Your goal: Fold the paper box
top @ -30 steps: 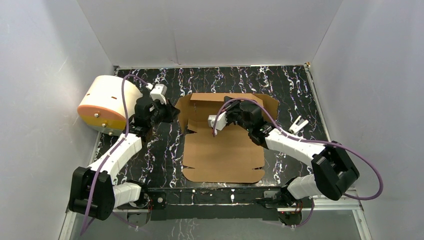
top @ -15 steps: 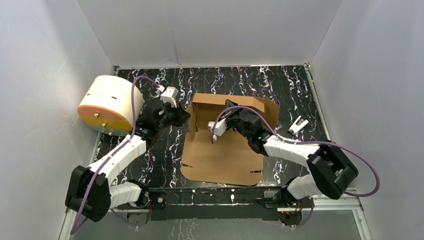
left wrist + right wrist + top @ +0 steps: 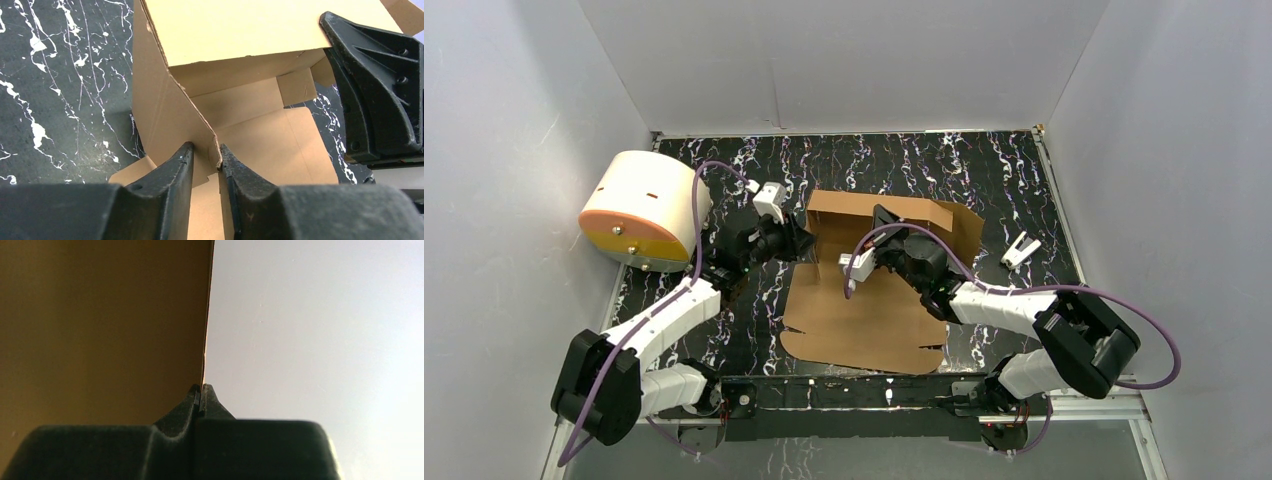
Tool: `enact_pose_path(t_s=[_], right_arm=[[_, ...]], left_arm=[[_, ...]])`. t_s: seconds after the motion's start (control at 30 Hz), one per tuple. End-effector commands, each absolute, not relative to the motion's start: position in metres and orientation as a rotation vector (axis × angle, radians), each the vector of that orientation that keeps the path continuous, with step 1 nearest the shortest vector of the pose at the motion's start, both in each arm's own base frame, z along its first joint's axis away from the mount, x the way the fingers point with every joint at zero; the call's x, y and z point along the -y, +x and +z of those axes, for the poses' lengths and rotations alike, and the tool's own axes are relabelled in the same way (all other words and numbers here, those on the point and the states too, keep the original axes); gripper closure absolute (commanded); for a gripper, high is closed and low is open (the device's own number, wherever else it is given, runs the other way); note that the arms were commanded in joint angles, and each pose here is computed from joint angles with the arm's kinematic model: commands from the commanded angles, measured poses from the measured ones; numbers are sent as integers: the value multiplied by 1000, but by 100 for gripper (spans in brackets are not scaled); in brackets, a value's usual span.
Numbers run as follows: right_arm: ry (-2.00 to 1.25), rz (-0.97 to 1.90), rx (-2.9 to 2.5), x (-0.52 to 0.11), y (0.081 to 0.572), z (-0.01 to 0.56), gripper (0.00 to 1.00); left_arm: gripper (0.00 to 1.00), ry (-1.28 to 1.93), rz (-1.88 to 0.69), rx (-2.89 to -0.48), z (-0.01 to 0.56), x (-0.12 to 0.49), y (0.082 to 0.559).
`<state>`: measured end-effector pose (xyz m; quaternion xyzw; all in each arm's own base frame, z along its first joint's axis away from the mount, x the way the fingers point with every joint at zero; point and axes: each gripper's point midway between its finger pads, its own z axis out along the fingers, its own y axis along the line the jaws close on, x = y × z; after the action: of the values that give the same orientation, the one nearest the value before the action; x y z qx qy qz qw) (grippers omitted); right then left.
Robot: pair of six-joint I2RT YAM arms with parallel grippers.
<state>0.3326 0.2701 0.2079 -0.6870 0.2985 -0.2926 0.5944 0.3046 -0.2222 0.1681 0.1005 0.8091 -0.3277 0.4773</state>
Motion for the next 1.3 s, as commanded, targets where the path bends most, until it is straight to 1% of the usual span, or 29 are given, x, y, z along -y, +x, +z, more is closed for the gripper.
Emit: enact_pose_path(t_s=[0.0,0.2,0.3,0.47,0.57,0.7,0.83,0.93,1.03,1.13,1.27], right_arm=[[-1599,-605,-598,-288,314,207,100],[-1598,-618,-609,-282,313,207,100],[-1598,-628,-611,-281,314,210,100],[-1606,-618,-627,-281,314,208,100],[-1615,-614,-634,-281,315,205,100],[-1618,-606,-640,-282,315,203,100],[-1621,-599,-639,-283,315,204,100],[-1628,-593,-646,-284,315,203,100],[-1630,-574,-640,-285,313,203,100],[-1629,-566,-637,-287,312,205,100],[-1649,-562,-641,-287,313,201,100]], left_arm=[[76,249,-787,-1979,159,220,300],[63,277,-838,-1915,172,224,292],[55,277,-813,-1881,187,218,291],[46,259,-714,-1797,228,198,289],[44,232,-639,-1738,247,181,288],[43,111,-492,-1680,254,147,296],[43,50,-466,-1711,237,133,308],[43,0,-513,-1764,213,128,318],[41,-18,-562,-1767,197,127,319],[38,-6,-583,-1793,181,129,322],[37,52,-621,-1839,157,140,324]])
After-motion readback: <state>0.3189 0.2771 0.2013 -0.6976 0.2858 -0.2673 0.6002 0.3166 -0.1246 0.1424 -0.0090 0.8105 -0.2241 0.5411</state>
